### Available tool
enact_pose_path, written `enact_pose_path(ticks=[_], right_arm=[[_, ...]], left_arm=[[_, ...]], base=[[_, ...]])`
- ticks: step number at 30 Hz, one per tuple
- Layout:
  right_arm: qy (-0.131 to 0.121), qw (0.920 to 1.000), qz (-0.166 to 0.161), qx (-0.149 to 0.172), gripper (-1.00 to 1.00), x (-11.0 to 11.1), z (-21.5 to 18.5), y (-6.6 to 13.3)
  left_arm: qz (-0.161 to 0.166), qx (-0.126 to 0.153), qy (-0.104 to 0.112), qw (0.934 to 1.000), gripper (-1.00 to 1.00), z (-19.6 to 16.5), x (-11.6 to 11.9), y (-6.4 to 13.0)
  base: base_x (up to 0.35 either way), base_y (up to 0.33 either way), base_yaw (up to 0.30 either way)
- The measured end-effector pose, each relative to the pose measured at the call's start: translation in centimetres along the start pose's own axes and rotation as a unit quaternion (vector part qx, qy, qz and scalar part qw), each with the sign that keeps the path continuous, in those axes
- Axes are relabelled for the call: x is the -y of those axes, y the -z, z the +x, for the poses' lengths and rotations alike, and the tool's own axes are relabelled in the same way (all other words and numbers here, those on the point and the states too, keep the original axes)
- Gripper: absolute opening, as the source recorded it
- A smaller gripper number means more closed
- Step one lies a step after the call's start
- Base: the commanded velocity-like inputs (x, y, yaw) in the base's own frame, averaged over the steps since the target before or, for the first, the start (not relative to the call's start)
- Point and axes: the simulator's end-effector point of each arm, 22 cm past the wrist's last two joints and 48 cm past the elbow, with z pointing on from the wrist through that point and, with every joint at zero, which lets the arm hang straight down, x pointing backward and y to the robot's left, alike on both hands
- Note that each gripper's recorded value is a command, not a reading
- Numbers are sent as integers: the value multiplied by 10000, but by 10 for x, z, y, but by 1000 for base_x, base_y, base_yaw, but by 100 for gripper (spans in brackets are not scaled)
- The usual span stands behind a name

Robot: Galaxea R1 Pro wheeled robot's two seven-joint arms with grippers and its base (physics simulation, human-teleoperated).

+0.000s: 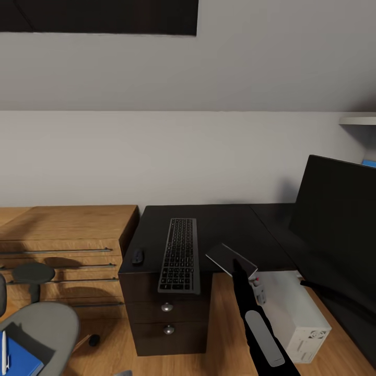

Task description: In the bedroom, organize the workspace by keeping the computer under the desk, ensuring the monitor is on the desk, placing the keyboard on the desk next to the monitor, placing the mouse on the desk next to the keyboard, moving the folder from the swivel chair onto the desk next to the mouse, stacking the notebook on top of the folder with the pen on top of the notebook, and positioning the swivel chair next to the desk.

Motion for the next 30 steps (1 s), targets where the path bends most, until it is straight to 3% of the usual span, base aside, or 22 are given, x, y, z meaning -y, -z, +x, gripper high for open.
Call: enact_pose_path(ticks=[30], right_arm=[[2,10000,3,2,100,1,-1,0]], left_arm=[[3,-13,7,10000,100,1,0,0]], base=[[-15,-5,0]])
